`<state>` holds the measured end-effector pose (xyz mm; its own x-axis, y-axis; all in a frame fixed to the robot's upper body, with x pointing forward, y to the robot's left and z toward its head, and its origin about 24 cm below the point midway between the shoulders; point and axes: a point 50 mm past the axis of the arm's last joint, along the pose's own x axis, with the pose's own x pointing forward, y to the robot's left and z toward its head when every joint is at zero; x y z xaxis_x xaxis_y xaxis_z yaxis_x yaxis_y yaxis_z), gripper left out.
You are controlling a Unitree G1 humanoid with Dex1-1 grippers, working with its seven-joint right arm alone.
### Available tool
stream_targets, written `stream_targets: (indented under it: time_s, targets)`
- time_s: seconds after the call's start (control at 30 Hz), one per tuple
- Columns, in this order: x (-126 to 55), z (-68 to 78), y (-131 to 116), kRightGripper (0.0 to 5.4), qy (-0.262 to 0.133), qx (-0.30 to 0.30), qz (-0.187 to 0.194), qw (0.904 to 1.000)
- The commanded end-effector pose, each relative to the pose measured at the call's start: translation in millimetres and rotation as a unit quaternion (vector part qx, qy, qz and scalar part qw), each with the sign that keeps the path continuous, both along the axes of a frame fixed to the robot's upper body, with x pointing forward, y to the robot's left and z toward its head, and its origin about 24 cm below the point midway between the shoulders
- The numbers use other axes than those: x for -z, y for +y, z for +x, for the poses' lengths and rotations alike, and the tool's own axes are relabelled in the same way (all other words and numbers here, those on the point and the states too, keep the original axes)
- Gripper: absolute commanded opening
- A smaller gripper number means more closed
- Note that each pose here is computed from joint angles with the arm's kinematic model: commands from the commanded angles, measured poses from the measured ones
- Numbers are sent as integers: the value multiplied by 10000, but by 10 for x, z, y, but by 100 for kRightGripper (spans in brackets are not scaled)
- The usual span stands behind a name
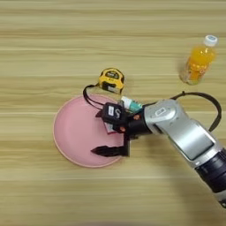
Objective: Move the objects on the table
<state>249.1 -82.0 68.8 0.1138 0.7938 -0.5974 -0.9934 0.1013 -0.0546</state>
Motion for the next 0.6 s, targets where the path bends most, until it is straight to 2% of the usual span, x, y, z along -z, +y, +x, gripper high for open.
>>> stream_targets:
  time_s: [0.03,0.2,0.47,0.6]
  targets:
    - [-232,51,-61,537,-597,-247,-17,9979]
    - [-208,18,-178,537,-674,-433,-244,9965]
    - [-206,-48,-370,537,-588,-698,-545,9943]
    - [-196,-82,-508,537,-478,-835,-869,9916]
